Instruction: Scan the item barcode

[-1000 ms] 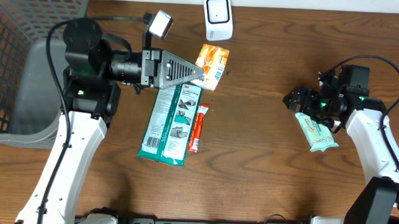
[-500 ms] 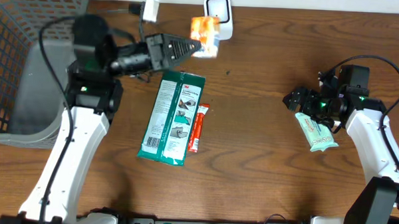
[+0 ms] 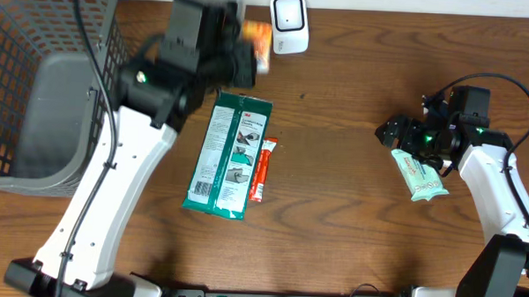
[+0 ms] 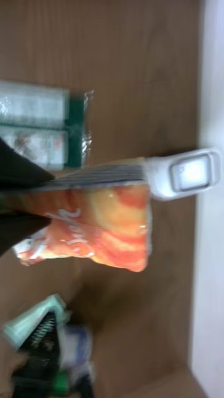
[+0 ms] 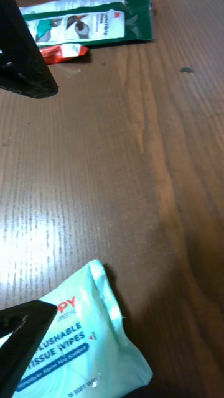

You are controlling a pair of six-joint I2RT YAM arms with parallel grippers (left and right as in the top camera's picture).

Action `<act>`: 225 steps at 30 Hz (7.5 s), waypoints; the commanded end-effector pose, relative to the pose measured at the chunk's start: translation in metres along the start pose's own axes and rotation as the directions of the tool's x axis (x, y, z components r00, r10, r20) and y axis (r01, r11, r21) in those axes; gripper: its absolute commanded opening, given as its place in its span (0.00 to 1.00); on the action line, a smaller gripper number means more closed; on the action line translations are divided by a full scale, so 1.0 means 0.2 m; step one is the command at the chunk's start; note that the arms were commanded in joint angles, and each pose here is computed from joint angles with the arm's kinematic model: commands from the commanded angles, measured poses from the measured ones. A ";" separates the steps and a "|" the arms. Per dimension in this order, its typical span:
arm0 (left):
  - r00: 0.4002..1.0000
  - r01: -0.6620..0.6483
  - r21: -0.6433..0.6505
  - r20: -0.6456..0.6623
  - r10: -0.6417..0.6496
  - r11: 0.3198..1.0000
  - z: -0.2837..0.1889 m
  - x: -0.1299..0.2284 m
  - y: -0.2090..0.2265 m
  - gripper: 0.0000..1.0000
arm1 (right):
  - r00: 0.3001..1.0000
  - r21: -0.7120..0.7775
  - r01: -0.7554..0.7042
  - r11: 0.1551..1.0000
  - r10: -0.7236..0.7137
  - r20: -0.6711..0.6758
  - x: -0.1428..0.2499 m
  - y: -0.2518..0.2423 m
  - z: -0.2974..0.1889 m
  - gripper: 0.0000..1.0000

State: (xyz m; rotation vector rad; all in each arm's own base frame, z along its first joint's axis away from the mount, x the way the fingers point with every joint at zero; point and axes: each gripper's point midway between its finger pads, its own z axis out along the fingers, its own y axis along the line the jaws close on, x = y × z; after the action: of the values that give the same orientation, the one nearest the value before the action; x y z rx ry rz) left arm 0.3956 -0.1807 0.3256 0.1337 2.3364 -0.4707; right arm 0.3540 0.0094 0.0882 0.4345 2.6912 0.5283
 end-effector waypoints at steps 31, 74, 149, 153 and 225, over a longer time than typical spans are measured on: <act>0.770 -0.550 -0.501 0.007 0.638 0.669 1.42 -0.26 0.27 0.07 | 1.000 -0.005 0.005 1.000 -0.005 0.030 -0.03 0.02 -0.04 0.99; 0.865 -0.184 0.355 -0.384 0.322 0.917 0.40 0.44 -0.52 0.08 | 0.993 -0.256 -0.059 0.965 0.082 0.081 -0.20 0.20 -0.18 0.99; 0.903 0.064 -0.354 -0.378 -0.206 0.933 0.13 0.38 0.62 0.78 | 0.923 0.043 0.383 0.923 -0.384 0.003 0.70 1.14 0.34 0.39; 0.895 0.062 -0.358 -0.393 -0.211 0.932 0.12 0.40 0.62 0.78 | 0.923 0.056 0.384 0.922 -0.384 -0.019 0.73 1.12 0.58 0.39; 0.866 0.018 0.342 -0.474 0.156 0.939 0.40 0.66 0.08 0.79 | 0.989 -0.039 0.016 0.999 -0.021 -0.146 0.23 0.50 0.05 0.41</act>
State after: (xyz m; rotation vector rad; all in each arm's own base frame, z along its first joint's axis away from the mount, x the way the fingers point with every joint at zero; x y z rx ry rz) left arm 0.3649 -0.1884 0.1845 0.4848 2.7303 -0.8056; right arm 0.3383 0.1327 0.1183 0.4330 2.7934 0.7959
